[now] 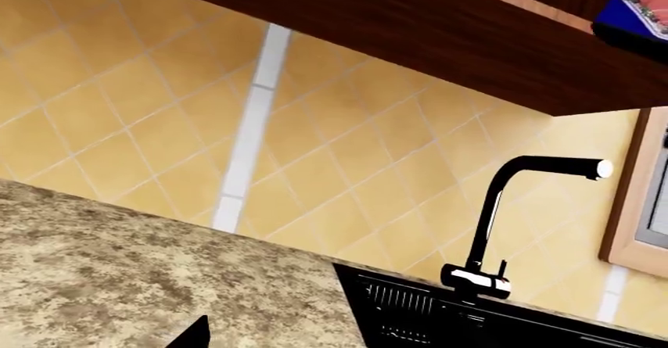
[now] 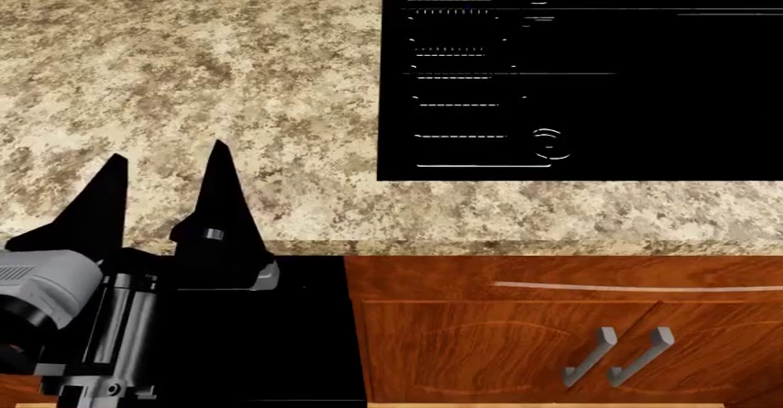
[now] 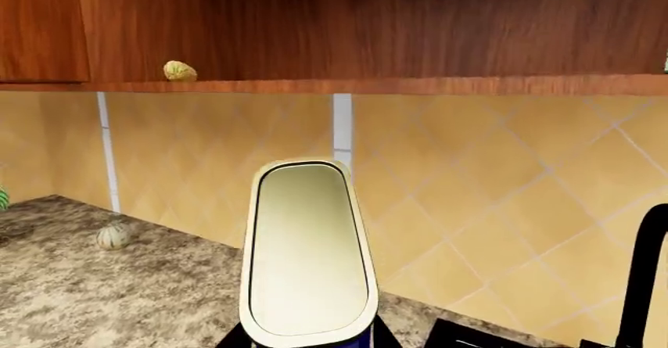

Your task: Pick the cans from the counter and place them in their designated side in the cabinet.

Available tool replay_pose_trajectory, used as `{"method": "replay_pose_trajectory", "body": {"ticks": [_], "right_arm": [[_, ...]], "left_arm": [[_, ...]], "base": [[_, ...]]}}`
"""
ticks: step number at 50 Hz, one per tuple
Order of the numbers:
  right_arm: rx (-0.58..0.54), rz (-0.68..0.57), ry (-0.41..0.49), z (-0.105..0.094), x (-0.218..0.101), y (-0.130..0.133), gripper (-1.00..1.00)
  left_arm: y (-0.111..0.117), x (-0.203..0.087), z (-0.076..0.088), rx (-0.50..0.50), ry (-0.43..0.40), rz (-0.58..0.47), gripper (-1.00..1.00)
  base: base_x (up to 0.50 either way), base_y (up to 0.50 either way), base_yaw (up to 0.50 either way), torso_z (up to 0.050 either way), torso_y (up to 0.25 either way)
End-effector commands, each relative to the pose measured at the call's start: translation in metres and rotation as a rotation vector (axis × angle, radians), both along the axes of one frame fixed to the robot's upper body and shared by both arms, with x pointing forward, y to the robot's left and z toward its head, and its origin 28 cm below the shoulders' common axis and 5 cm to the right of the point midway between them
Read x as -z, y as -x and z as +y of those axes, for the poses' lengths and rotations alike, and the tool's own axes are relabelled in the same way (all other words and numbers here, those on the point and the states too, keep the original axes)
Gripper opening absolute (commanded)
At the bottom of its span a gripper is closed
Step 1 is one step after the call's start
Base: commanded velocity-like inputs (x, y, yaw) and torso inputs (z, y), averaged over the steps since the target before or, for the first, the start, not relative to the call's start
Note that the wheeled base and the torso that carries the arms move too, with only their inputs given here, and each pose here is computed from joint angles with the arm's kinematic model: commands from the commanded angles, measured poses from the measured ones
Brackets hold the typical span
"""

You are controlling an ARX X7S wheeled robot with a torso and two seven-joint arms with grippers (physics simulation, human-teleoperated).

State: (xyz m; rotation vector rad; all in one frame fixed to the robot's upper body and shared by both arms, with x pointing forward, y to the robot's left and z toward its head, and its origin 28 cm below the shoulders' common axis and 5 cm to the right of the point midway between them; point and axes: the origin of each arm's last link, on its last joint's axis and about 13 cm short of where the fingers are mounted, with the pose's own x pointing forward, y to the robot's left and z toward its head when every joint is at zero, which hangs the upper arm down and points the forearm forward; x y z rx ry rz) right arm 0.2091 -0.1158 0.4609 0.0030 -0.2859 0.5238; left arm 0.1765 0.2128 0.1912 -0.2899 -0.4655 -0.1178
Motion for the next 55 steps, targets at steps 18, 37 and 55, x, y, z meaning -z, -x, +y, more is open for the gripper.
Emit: {"method": "replay_pose_trajectory", "body": {"ticks": [18,37,55], "right_arm": [[0.187,-0.059,-0.166,0.003,-0.089,-0.013,-1.0],[0.412,0.025,-0.172,0.003,-0.088,-0.01,-1.0],[0.554,0.067,-0.275,0.005,-0.088,-0.009,-1.0]], "left_arm": [[0.002,-0.008,-0.004,0.052,0.038,-0.051,1.0],[0.024,-0.047,-0.008,0.148,0.056,-0.308,1.0],[0.025,-0.051,-0.009,0.168,0.04,-0.333,1.0]], "base": [[0.0,0.0,0.0,0.0,0.0],[0.0,0.0,0.0,0.0,0.0],[0.0,0.0,0.0,0.0,0.0]]}}
